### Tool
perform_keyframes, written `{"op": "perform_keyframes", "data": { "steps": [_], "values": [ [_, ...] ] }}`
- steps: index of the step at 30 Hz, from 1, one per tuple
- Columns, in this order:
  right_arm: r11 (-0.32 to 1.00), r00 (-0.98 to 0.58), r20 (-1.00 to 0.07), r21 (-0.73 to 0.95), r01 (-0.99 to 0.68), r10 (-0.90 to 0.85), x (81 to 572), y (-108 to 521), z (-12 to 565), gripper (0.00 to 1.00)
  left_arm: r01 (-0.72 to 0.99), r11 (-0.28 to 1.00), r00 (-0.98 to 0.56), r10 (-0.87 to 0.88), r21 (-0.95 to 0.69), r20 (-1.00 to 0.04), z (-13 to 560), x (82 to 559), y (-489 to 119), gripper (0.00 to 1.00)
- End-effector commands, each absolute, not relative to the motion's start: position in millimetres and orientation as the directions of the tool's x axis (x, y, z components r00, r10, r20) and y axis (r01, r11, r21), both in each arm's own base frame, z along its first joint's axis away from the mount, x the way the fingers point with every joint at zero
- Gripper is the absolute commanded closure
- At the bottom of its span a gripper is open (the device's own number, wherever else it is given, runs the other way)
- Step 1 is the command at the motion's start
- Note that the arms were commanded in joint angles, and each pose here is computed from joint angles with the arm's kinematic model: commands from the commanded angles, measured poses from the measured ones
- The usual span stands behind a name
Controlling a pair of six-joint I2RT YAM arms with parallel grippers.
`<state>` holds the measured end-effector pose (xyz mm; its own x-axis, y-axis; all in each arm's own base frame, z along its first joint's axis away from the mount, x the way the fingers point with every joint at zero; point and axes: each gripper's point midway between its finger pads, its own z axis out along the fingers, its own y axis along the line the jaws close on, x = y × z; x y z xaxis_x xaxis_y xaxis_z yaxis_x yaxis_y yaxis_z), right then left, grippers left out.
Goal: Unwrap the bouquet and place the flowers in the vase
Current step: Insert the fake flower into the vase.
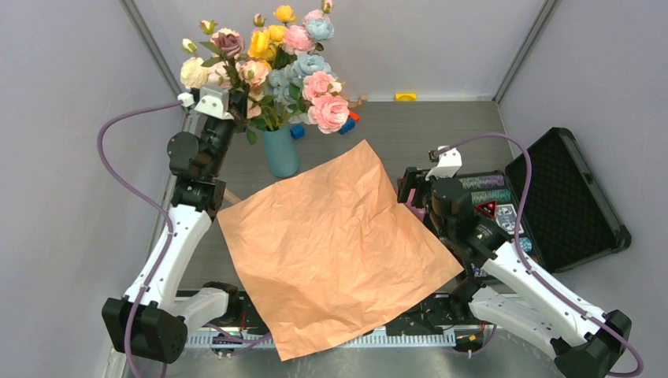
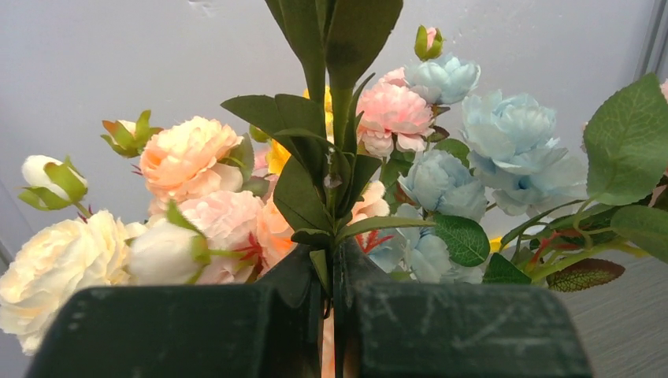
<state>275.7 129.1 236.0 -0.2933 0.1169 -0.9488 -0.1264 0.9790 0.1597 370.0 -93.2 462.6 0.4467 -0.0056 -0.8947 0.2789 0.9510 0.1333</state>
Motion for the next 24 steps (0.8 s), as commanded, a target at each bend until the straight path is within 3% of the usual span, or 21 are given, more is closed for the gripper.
{"op": "perform_keyframes", "data": {
  "steps": [1,24],
  "values": [
    [0.974,-0.253,-0.955,0.191,-0.121,0.156,277.7,127.8,245.8,0.24,0.281,0.944,0.464,0.023,0.172,-0.886,457.9,371.1,-94.4,1.00],
    [0.972,-0.259,-0.952,0.199,-0.121,0.163,276.0,127.5,241.8,0.24,0.338,0.927,0.331,0.046,0.164,-0.942,396.7,386.4,-103.7,1.00]
  ]
}}
